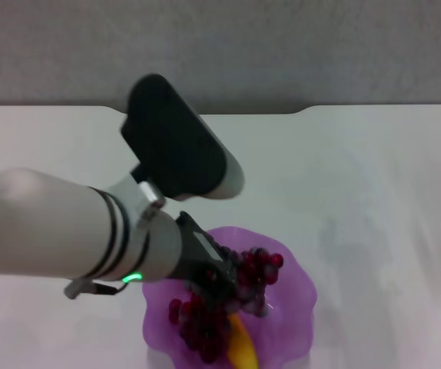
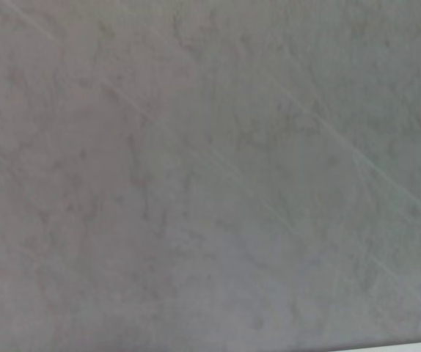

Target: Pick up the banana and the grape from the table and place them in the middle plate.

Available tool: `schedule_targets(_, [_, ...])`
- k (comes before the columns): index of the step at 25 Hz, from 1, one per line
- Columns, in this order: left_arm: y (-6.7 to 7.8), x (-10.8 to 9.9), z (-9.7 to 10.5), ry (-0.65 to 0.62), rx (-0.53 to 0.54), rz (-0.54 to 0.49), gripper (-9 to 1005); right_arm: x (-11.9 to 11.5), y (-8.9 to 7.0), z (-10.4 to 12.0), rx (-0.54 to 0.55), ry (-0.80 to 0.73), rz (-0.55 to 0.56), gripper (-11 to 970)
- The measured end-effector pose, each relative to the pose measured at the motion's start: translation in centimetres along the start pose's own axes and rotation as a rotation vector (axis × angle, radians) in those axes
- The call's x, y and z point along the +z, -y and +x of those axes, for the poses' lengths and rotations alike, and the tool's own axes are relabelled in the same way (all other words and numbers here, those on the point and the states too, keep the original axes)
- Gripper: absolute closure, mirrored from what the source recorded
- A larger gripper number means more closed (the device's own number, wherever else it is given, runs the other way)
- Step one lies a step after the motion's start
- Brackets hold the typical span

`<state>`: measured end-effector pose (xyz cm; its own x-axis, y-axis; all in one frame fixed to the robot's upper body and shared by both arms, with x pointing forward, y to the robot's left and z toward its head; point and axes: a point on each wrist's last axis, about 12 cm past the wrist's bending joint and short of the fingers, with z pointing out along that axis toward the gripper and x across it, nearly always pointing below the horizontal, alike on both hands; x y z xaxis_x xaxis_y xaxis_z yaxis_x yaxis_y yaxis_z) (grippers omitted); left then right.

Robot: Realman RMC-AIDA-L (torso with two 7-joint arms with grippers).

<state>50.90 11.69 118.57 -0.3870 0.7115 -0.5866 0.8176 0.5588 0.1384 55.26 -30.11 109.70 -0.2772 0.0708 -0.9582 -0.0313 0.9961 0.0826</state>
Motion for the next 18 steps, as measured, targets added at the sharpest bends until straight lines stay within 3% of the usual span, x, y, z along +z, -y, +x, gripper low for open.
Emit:
schedule_targets(4, [0.5, 1.6, -0.2, -0.012, 0.023, 0.013, 918, 0.0, -0.1, 0.0, -0.001, -0.001, -0.004, 308])
schedule_targets(10, [-0.3, 3.8, 0.6, -0.015, 0.006, 0.001, 919, 0.1, -0.4, 0.0, -0.004, 0.000, -0.011, 308])
schedule_targets(18, [-0.8, 5.1, 1.0, 0.013, -0.011, -0.021, 867, 0.2, -0.4, 0.0, -0.004, 0.000, -0.013, 308])
